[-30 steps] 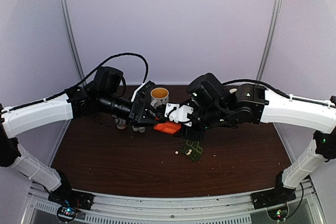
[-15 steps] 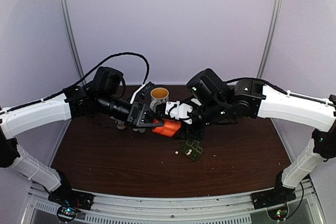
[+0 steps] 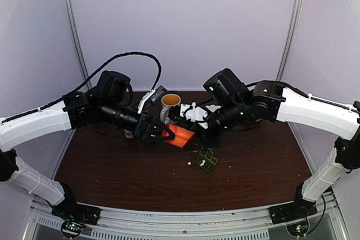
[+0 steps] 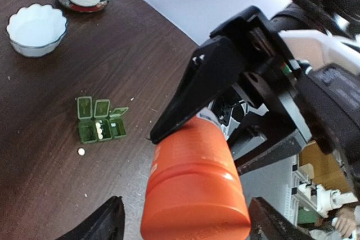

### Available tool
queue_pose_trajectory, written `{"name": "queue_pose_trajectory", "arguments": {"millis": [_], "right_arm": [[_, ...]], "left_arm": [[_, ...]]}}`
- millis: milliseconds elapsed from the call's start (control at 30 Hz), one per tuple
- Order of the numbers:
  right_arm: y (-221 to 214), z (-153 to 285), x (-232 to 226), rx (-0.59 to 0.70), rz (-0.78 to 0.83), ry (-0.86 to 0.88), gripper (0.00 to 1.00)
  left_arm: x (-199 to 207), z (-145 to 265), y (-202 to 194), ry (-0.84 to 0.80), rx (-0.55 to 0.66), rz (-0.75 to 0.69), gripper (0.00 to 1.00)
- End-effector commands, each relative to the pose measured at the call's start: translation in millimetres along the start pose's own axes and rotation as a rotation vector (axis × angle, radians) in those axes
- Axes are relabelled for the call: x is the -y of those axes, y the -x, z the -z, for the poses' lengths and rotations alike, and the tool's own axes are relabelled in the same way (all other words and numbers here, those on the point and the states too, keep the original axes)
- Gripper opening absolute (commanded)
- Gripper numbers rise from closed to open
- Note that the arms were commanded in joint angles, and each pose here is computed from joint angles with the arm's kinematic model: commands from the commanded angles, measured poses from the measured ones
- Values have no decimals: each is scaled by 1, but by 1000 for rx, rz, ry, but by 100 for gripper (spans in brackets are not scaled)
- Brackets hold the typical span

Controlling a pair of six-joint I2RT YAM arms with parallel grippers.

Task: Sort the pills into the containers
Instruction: Screw the lid of the pill bottle onto the pill bottle, then pass from the right arm to the left

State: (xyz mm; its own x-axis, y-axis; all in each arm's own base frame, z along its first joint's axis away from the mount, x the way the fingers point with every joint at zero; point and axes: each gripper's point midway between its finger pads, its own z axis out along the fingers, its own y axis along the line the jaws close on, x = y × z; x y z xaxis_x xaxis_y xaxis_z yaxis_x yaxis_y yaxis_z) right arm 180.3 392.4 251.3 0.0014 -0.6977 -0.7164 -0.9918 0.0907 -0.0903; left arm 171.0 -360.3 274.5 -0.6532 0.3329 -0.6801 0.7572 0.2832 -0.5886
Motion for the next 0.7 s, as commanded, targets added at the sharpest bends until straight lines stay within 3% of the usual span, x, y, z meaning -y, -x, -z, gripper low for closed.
{"name": "queue_pose_trajectory", "arguments": {"millis": [0,67,233,300,400,500,600,667], "right_arm": [[21,13,1,79,-27,-2,0],[22,13,2,87,-20,-21,0],[20,12,5,77,-12,-60,0],[21,12,5,80,-11,-63,0],[22,13,5,87,-10,-67,0],[22,13,6,92,-14,-75,1],[19,12,7,91,-14,-86,14],[18,14,8,98,-10,-99,29]], "left_arm": [[3,1,12,8,5,-60,90],[5,0,18,-18,36,-12,97],[7,-6,21,-51,42,45,97],[8,-10,20,-72,26,58,88],[8,-14,20,-91,17,71,67],[4,-18,16,-80,-4,85,57],[2,-17,17,-70,-1,80,43],[-1,-14,17,-41,1,72,40]]}}
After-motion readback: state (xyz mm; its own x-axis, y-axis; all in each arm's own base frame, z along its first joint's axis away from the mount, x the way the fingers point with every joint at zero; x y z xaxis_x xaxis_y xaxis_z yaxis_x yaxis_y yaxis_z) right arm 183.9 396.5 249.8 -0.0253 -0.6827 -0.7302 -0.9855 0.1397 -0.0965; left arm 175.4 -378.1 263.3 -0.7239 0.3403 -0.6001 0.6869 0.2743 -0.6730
